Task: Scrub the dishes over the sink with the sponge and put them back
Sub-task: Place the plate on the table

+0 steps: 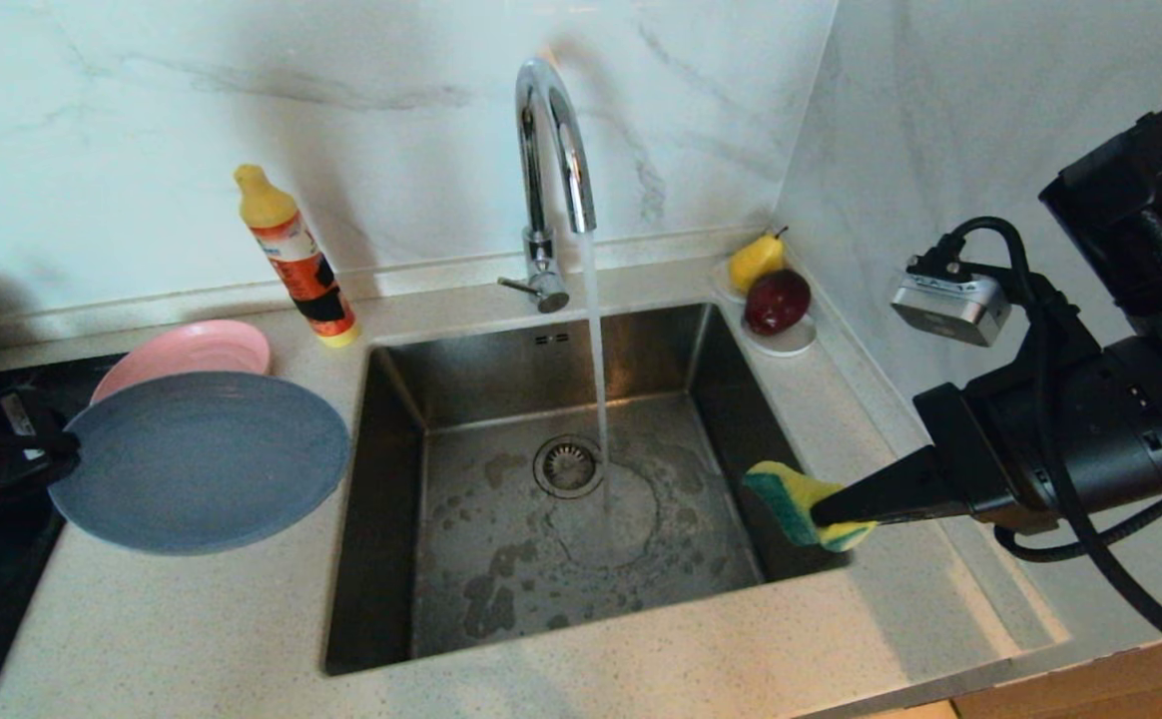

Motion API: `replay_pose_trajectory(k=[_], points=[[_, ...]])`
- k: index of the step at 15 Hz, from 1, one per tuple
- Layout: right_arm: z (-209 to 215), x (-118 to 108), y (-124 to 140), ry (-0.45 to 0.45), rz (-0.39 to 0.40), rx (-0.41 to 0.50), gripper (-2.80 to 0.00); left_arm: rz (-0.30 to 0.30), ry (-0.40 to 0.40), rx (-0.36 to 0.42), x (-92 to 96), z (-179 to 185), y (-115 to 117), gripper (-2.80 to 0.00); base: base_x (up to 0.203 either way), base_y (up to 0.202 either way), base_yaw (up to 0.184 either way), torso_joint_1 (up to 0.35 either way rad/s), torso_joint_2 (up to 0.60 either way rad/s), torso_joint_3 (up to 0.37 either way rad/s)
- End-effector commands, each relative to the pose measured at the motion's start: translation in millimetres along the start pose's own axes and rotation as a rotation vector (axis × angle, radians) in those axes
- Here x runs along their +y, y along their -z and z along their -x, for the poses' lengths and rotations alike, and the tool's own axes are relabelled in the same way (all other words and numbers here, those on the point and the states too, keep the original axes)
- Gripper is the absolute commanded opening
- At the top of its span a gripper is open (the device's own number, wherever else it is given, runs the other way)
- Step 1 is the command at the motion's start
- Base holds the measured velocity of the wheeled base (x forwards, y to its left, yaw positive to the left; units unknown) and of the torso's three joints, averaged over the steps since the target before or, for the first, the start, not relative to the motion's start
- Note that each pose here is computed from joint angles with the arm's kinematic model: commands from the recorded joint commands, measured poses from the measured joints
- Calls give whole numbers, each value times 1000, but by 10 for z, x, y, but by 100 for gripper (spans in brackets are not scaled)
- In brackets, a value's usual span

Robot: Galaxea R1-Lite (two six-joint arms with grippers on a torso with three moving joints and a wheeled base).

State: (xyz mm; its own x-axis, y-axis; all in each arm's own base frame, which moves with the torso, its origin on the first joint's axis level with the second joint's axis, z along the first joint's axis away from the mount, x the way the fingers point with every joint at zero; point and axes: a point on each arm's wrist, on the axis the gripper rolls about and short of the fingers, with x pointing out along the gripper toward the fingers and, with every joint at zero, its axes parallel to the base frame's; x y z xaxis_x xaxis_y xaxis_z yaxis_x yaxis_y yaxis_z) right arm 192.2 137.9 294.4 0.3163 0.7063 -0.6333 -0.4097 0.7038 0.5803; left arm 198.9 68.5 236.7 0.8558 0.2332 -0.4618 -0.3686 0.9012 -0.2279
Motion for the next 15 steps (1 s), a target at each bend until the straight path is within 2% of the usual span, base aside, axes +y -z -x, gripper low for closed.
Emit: replay_pose_trajectory(k=[1,5,9,12,15], points=[[-11,-7,-6,1,-6,5,-280,53,-16,19,203,-31,4,-280,0,0,0,0,0,0],[-43,-16,-29,4,-8,8,-280,119,3,98,476,-167,137,-280,0,0,0,0,0,0],[-80,-24,-51,7,-11,14,-280,164,-36,138,707,-409,183,-280,0,0,0,0,0,0],[-100,-30,-60,9,-12,18,-280,178,-61,139,855,-552,234,-280,0,0,0,0,0,0],[-126,-37,-71,8,-14,24,-280,172,-57,143,924,-670,346,-280,0,0,0,0,0,0]])
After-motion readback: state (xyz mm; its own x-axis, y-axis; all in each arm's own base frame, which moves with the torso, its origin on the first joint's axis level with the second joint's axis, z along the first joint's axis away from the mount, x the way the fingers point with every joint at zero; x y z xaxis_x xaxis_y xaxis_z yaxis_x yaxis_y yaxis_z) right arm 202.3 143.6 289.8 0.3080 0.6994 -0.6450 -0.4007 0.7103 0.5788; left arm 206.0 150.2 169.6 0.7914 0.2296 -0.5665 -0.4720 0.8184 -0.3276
